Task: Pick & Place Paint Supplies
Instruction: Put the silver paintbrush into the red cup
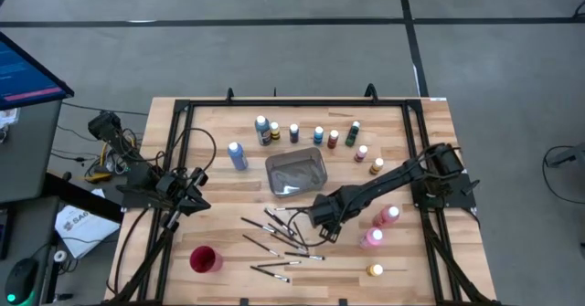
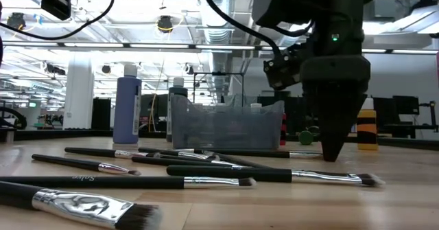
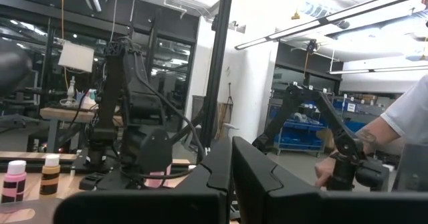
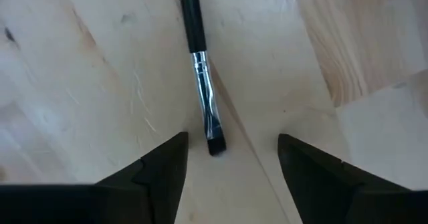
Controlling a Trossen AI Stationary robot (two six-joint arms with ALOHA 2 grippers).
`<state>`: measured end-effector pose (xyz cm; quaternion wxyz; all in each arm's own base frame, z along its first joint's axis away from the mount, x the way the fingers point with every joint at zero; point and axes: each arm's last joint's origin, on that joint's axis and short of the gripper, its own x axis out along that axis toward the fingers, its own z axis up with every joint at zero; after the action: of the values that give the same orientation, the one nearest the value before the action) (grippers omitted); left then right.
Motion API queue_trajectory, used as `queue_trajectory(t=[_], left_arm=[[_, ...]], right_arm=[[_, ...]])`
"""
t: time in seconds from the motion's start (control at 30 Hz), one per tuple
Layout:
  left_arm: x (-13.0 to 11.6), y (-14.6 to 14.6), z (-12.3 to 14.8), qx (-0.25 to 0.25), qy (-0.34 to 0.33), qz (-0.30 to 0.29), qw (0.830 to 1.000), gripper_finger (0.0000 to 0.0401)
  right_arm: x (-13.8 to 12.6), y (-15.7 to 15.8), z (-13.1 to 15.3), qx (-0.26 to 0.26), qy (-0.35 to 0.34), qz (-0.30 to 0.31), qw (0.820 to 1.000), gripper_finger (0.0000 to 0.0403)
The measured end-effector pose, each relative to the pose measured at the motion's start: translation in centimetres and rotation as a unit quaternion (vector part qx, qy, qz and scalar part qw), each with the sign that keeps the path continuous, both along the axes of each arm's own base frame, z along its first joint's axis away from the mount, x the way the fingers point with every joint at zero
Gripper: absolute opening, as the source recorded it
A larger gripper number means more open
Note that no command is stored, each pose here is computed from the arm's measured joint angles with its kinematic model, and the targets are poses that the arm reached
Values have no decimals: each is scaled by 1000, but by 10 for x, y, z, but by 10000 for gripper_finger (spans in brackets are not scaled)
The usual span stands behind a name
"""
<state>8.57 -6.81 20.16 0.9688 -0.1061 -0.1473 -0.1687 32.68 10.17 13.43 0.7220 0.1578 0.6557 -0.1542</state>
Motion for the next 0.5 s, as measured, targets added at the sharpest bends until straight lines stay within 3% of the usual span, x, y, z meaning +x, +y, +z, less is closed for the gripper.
queue_trajectory(t=[0.13,0.37,0.5], left_arm=[[0,0,0,0,0,0,1000,3],[0,0,0,0,0,0,1000,3],[0,0,0,0,0,0,1000,3]], right_arm=[[-3,-5,-5,0,5,-6,1000,175],[-5,-11,-8,15,22,-1,1000,17],[-3,-9,-6,17,28,3,999,6]])
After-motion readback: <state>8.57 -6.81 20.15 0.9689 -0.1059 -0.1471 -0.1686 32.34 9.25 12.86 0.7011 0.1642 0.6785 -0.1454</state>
